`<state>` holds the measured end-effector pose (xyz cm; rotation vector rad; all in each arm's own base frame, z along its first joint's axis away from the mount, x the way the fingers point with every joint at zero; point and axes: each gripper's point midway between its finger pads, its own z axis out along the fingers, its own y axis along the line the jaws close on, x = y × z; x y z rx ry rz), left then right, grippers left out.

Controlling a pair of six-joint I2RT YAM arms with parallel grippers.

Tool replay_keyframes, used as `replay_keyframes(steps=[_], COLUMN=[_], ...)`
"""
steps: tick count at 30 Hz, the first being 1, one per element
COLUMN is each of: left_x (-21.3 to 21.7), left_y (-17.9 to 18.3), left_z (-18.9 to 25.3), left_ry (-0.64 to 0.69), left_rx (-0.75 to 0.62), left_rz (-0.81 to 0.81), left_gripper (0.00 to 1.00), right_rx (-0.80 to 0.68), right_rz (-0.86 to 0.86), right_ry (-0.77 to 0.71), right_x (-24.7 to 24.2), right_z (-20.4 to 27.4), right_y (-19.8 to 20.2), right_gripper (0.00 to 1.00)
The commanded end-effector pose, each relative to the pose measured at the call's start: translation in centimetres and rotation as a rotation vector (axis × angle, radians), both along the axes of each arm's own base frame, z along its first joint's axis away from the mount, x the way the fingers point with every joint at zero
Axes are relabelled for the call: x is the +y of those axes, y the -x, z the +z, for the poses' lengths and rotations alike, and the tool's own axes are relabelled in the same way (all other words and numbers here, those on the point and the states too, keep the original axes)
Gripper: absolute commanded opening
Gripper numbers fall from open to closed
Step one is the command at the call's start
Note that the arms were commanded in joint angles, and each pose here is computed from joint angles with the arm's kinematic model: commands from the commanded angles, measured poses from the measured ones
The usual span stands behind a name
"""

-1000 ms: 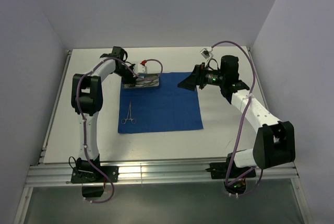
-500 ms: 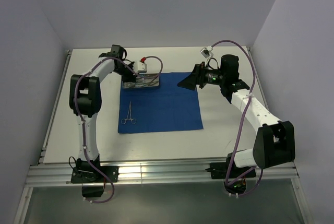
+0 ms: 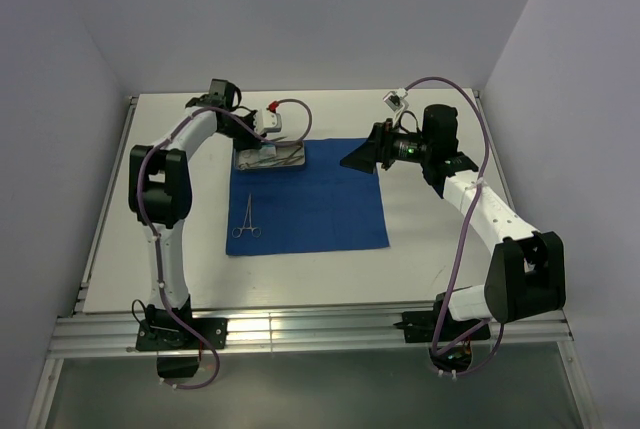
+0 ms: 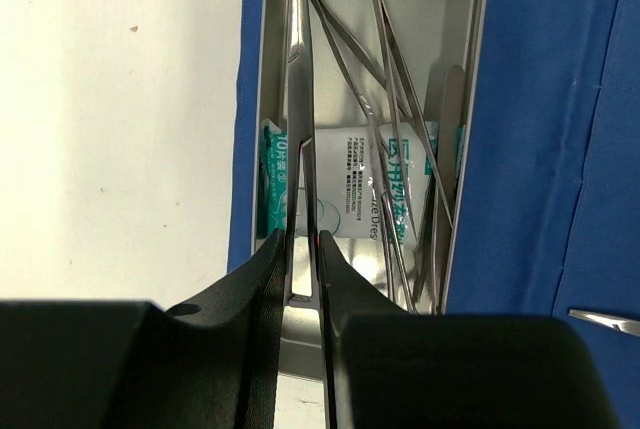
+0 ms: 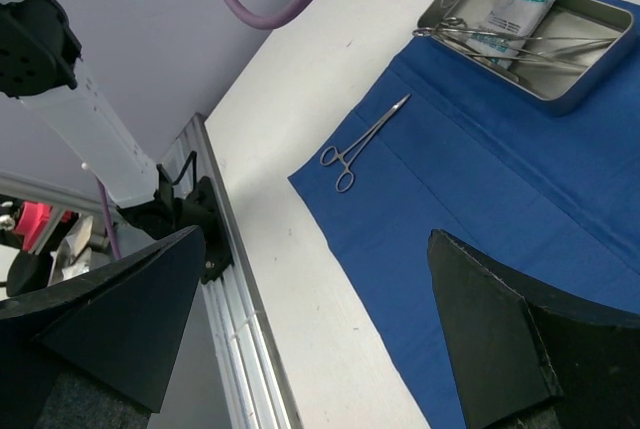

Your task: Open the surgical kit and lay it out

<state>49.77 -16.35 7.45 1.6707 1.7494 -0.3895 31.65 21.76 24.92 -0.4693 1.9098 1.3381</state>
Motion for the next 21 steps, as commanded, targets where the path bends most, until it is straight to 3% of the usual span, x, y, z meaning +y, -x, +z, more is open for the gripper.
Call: replay_keyframes(steps=[1, 7, 10, 13, 19, 21], left_x=[-1.1, -1.4, -1.6, -1.7, -2.2, -3.4], left_y=[0.0, -1.7, -2.7, -2.2, 4.7, 7.0], left_z=[2.8, 4.9, 7.7, 10.9, 13.9, 13.9], left_ry=[0.060, 0.109, 0.136, 0.224, 0.346, 0.399], left_rx=[-0.047, -0.141, -0.170, -0.111, 0.040, 0.081], left_rz=[-0.013, 0.062, 0.167, 0.349, 0.582, 0.762], left_gripper=[0.00, 0.00, 0.00, 0.00, 0.00, 0.00], right_rx=[-0.067, -0.069, -0.070, -0.072, -0.053, -0.055], right_rz=[0.007, 0.005, -0.001, -0.011, -0.071, -0.088], right_ry=[-0.017, -0.014, -0.007, 0.001, -0.006, -0.006], right_x=[-0.1, -0.1, -0.2, -0.5, -1.9, -2.3], right_z=[2.1, 2.2, 2.2, 2.2, 2.2, 2.4], right_y=[-0.4, -0.4, -0.5, -0.5, -0.7, -0.7], right_gripper=[1.00, 1.00, 1.00, 1.00, 1.00, 1.00])
